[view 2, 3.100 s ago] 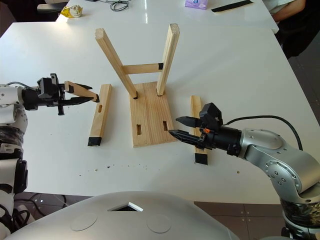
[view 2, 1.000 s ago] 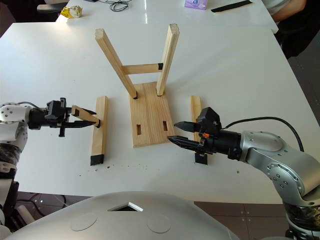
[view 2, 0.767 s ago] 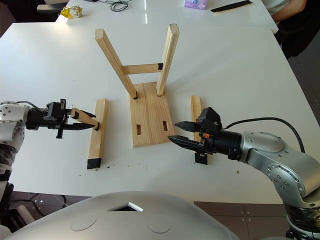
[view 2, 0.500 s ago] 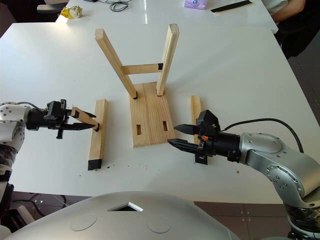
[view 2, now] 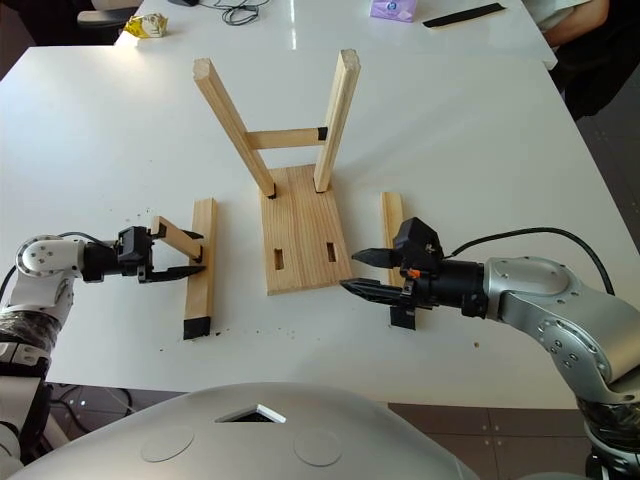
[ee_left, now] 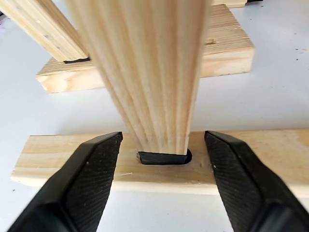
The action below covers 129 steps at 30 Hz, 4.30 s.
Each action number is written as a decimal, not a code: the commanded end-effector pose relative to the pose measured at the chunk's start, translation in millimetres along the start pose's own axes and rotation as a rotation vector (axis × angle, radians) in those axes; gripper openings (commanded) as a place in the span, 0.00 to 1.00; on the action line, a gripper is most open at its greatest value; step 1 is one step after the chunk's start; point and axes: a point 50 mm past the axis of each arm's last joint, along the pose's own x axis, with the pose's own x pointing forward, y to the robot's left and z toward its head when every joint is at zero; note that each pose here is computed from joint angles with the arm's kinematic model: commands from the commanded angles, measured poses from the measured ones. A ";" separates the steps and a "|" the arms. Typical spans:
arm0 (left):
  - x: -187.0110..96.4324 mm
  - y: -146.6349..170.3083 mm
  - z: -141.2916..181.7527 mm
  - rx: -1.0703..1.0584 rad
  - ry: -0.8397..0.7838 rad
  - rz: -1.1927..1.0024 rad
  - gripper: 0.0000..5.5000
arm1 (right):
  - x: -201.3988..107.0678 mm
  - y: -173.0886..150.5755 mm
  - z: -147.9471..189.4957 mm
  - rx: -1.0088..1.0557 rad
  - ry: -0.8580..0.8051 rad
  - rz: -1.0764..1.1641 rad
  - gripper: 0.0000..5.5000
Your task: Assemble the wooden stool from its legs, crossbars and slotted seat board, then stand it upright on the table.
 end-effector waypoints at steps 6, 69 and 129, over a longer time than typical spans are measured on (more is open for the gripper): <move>-2.2 -15.8 -7.7 -0.123 0.032 -0.092 0.78 | -1.8 -5.8 3.1 -0.042 0.023 -0.036 0.47; -28.4 27.5 224.3 -0.041 -0.595 -0.001 0.69 | 2.1 5.6 -4.5 -0.032 -0.055 -0.098 0.47; 9.8 -105.7 49.4 -0.343 0.159 -0.179 0.69 | 1.6 12.1 -3.2 0.015 -0.150 -0.156 0.47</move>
